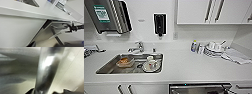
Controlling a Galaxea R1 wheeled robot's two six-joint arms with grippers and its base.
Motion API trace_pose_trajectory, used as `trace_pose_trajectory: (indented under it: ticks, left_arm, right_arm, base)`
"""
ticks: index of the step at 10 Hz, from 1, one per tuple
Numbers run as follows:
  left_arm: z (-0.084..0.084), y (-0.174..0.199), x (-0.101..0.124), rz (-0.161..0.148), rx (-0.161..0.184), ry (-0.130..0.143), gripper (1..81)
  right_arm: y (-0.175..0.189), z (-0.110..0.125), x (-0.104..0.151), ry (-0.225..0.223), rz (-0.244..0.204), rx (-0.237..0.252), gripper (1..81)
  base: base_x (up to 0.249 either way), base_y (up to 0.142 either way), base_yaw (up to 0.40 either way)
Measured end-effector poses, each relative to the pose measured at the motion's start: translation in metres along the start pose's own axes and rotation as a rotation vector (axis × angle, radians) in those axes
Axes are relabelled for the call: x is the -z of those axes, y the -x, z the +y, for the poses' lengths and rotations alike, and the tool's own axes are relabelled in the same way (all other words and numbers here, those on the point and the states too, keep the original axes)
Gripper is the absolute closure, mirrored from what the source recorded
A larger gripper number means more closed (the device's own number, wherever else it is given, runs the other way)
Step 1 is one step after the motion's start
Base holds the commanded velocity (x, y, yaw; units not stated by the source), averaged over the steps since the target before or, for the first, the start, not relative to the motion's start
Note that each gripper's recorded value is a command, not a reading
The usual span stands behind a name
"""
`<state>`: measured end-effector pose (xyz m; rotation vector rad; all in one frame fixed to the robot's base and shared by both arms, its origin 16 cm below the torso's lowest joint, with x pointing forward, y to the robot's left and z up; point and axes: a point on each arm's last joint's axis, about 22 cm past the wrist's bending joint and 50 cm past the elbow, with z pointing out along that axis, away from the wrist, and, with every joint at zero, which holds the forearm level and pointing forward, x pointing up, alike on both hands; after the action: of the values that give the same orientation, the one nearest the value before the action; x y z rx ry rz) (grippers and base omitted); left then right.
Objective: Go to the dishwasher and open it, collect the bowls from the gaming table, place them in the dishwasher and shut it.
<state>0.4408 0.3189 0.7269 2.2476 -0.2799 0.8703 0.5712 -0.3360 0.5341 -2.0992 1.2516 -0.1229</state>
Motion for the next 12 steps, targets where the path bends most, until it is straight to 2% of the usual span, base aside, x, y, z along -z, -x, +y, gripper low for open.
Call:
trace_pose_trajectory:
  ticks: [2,3,5,7,8,9,12]
  left_arm:
    - [0.0,0.0,0.0,0.0,0.0,0.001,1.0]
    - [0.0,0.0,0.0,0.0,0.0,0.001,1.0]
    - [0.003,0.0,-0.004,0.0,0.0,0.011,1.0]
    - [0.014,0.001,-0.018,-0.001,0.004,0.051,1.0]
    - [0.016,0.006,-0.016,-0.009,0.01,0.051,1.0]
    - [0.015,0.007,-0.015,-0.013,0.011,0.047,1.0]
    - [0.015,0.007,-0.016,-0.012,0.011,0.049,1.0]
  right_arm:
    - [0.003,0.017,-0.001,0.045,-0.011,0.002,1.0]
    - [0.003,0.019,0.0,0.051,-0.013,0.001,1.0]
    - [0.004,0.016,-0.001,0.046,-0.013,0.004,1.0]
    - [0.001,0.006,-0.008,0.018,-0.002,0.009,1.0]
    - [0.001,0.011,-0.009,0.021,0.0,-0.007,1.0]
    - [0.005,0.023,-0.008,0.052,-0.012,-0.006,1.0]
    - [0.013,0.043,-0.011,0.104,-0.032,-0.014,1.0]
  base:
    - [0.0,0.0,0.0]
    - [0.0,0.0,0.0]
    - [-0.035,0.0,0.0]
    - [-0.077,0.0,0.0]
    - [-0.084,0.0,0.0]
    - [-0.083,0.0,0.0]
    - [-0.083,0.0,0.0]
